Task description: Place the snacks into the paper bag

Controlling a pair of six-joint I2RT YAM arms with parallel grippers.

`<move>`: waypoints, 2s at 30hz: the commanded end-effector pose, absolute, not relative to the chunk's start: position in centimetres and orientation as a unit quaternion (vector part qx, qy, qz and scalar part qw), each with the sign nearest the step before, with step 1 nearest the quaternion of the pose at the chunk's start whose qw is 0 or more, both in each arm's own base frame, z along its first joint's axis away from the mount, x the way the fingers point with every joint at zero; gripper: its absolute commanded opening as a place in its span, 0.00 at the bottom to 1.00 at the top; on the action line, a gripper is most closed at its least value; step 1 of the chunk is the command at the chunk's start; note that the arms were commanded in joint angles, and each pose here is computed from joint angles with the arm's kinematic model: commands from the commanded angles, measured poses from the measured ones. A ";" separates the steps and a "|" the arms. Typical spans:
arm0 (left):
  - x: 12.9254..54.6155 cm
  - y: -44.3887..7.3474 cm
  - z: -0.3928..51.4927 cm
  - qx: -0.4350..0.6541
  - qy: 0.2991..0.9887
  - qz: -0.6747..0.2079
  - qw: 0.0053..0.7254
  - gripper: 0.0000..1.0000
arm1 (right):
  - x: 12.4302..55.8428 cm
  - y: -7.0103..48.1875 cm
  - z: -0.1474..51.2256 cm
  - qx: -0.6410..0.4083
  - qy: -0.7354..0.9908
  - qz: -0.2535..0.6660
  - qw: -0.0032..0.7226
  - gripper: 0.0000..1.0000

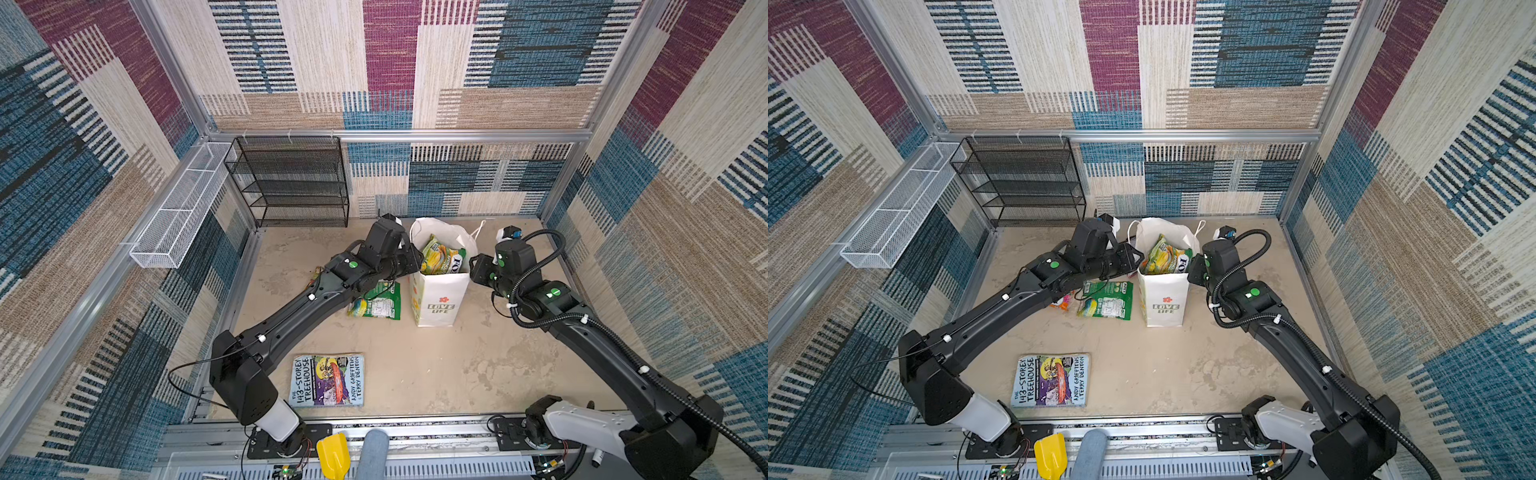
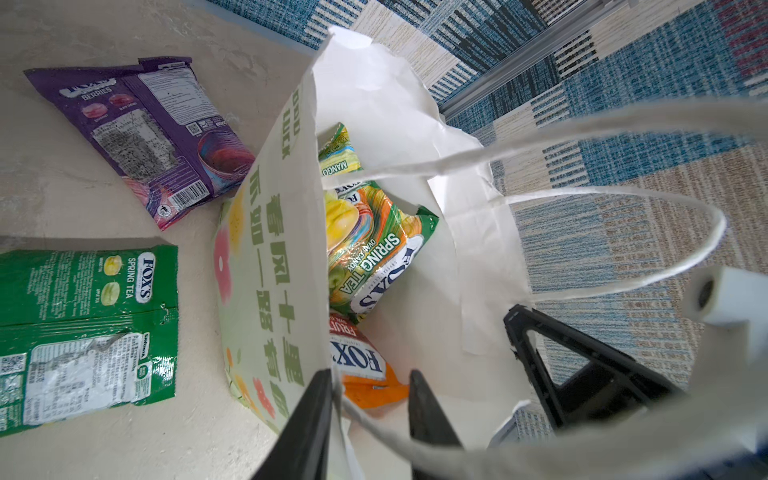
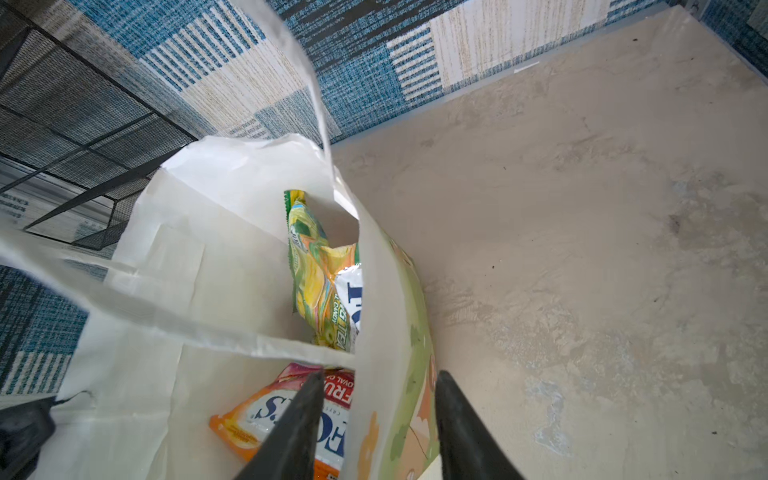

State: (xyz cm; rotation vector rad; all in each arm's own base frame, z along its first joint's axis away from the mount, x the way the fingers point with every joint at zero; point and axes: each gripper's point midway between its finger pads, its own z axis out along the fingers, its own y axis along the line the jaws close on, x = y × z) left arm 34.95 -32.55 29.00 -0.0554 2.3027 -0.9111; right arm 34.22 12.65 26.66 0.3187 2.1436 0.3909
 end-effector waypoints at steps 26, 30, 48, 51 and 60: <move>25.1 -20.0 29.1 0.080 0.917 -0.186 0.343 0.75 | 36.3 14.9 30.6 0.166 0.839 0.235 0.462 0.22; 23.7 -17.2 28.4 0.080 0.922 -0.146 0.348 0.76 | 36.5 14.2 30.1 0.174 0.842 0.213 0.464 0.48; 23.2 -14.5 24.8 0.095 0.921 -0.092 0.366 0.80 | 36.5 13.2 27.0 0.227 0.866 0.171 0.412 0.75; 23.0 -13.8 23.8 0.099 0.922 -0.076 0.366 0.81 | 36.4 13.0 27.5 0.230 0.868 0.164 0.408 0.54; 22.4 -13.1 23.7 0.092 0.917 -0.086 0.379 0.81 | 36.7 13.1 26.6 0.213 0.879 0.145 0.402 0.17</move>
